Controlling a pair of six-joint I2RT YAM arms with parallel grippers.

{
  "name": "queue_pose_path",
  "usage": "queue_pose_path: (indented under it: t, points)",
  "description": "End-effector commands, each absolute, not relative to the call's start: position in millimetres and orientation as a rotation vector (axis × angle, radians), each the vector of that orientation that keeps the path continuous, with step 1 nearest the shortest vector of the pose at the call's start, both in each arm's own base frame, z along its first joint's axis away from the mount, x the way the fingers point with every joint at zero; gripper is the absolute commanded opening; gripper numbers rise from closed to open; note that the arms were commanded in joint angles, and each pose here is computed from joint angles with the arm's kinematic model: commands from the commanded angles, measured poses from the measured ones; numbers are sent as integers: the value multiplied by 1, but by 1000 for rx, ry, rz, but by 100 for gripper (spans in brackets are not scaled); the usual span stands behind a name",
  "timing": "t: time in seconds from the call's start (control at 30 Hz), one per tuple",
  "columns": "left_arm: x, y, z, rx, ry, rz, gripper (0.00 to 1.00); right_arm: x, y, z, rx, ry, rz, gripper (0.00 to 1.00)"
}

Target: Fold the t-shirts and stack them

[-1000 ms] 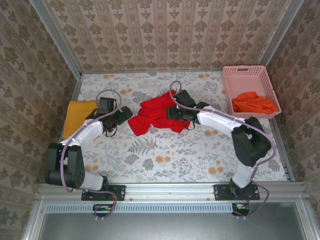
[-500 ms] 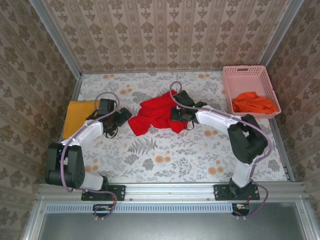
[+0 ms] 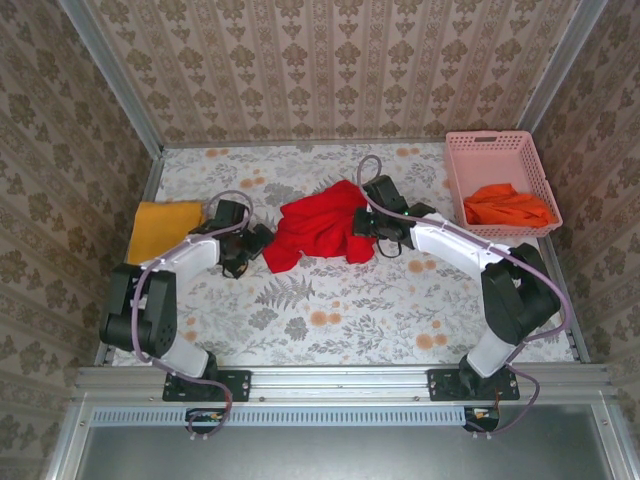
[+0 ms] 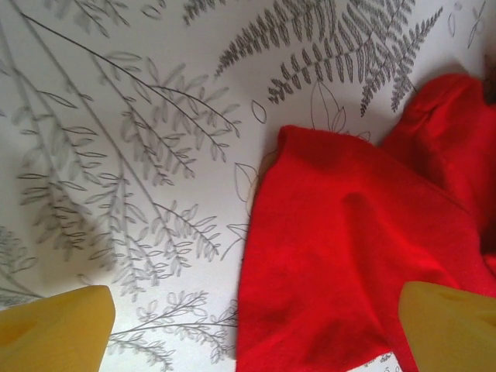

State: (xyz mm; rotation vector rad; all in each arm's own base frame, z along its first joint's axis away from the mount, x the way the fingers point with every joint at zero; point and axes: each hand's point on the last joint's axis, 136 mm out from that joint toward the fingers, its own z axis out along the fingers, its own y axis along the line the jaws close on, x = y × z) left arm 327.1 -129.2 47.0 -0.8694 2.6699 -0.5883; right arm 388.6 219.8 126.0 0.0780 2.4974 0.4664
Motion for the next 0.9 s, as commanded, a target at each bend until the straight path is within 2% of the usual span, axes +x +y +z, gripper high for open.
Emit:
queue_pose_path:
  t: [0.0, 0.27, 0.33, 0.43, 0.53, 0.57, 0.6, 0.7, 0.87]
  points:
    - [329, -147, 47, -920, 2700, -653, 91, 383, 196, 120, 158, 2501, 380, 0]
    - [334, -172, 28, -986, 2758, -748, 72, 375, 151, 111, 394, 2474, 404, 0]
    - [337, -177, 25, -986, 2776, -761, 62, 372, 149, 107, 398, 2482, 397, 0]
    - [340, -183, 23, -987, 2794, -776, 40, 367, 148, 103, 407, 2499, 394, 0]
    - [345, -183, 26, -965, 2790, -777, 10, 365, 144, 106, 407, 2491, 377, 0]
    - [347, -183, 29, -949, 2785, -771, 3, 364, 142, 108, 404, 2488, 367, 0]
    - [349, -180, 33, -933, 2774, -760, 0, 364, 139, 111, 398, 2482, 353, 0]
    - [359, -168, 50, -887, 2714, -713, 0, 358, 124, 119, 400, 2462, 299, 1]
    - [372, -144, 85, -851, 2587, -655, 0, 340, 89, 123, 484, 2427, 263, 9]
